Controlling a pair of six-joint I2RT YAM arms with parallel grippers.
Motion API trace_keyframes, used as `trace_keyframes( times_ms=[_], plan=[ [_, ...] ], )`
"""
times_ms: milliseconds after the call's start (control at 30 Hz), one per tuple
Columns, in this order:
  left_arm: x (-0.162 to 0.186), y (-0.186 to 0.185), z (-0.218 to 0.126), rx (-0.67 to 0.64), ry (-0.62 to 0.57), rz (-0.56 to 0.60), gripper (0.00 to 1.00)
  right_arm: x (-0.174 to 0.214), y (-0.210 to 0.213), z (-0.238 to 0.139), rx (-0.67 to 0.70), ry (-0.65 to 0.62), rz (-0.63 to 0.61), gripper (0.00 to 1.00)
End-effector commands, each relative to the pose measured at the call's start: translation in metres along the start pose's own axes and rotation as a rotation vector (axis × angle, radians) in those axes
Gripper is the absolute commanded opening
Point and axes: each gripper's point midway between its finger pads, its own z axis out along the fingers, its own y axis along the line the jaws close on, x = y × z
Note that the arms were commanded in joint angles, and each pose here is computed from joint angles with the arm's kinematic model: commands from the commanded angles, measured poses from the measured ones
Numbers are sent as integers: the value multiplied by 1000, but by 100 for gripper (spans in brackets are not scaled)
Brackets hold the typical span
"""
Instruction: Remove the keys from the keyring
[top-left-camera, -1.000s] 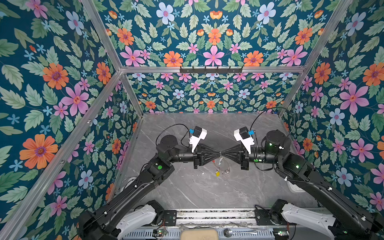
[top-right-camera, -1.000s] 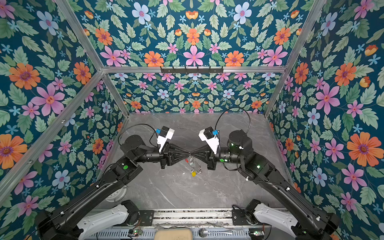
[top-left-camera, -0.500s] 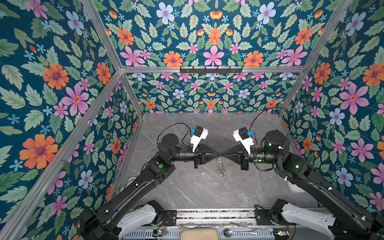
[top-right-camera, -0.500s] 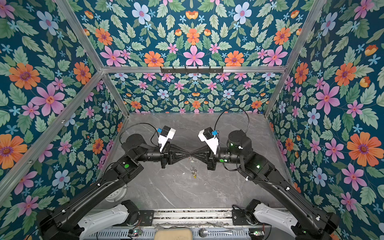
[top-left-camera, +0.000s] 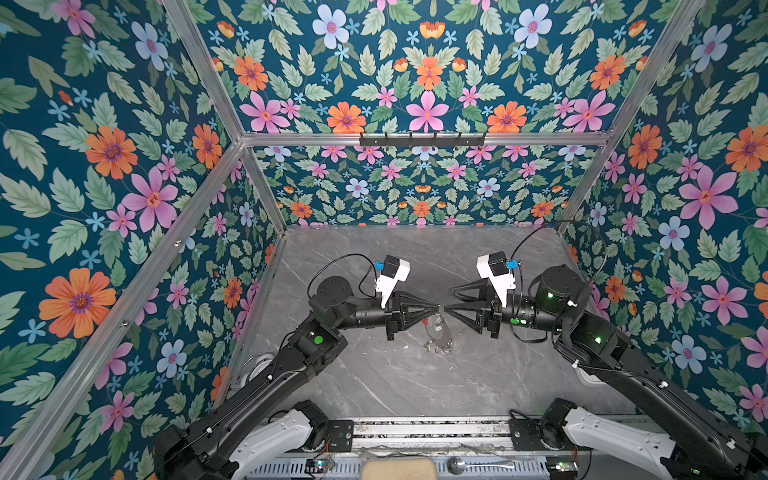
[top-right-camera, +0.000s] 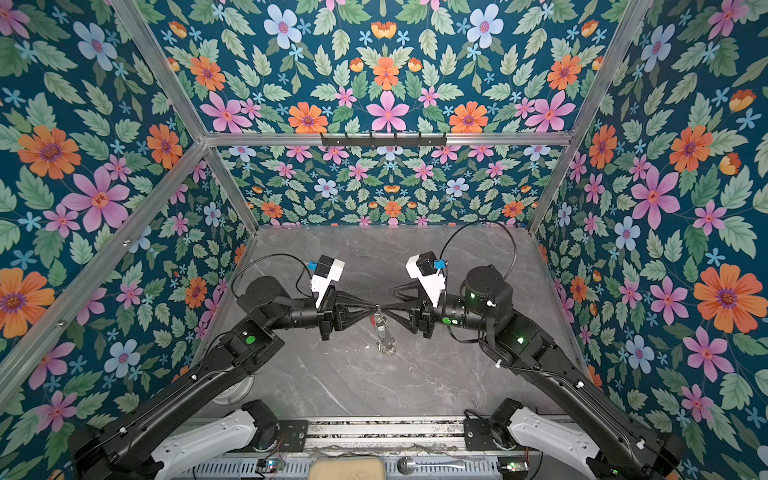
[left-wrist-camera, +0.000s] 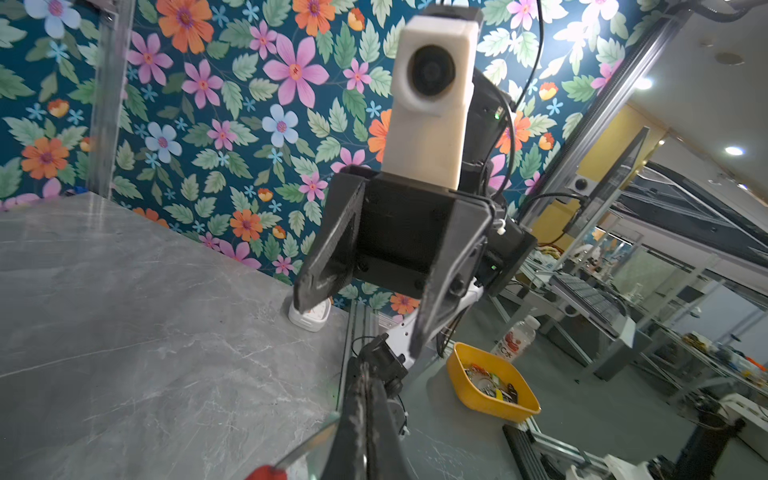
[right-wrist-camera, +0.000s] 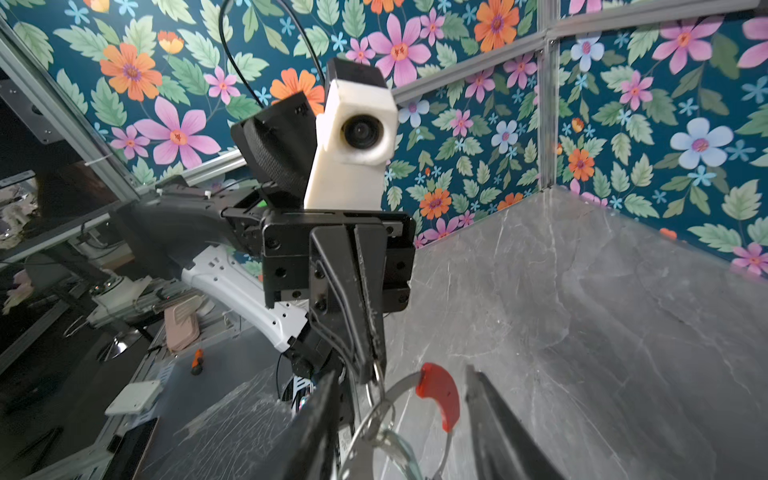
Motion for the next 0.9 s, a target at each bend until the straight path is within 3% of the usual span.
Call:
trace_keyframes(
  times_ms=[0, 133, 367, 867],
  plan=[
    [-23, 4, -6, -71, -126, 96, 0, -19, -10, -5, 69, -115, 7, 63],
    [-30, 15, -12, -145, -196, 135, 0, -4, -11, -3, 54, -112, -4, 73],
    [-37, 28, -14, -198, -275, 154, 0, 21, -23, 7, 68, -56, -20, 72],
    [-33, 29, -12, -195, -259, 152, 0, 35, -32, 26, 61, 47, -51, 35]
  ],
)
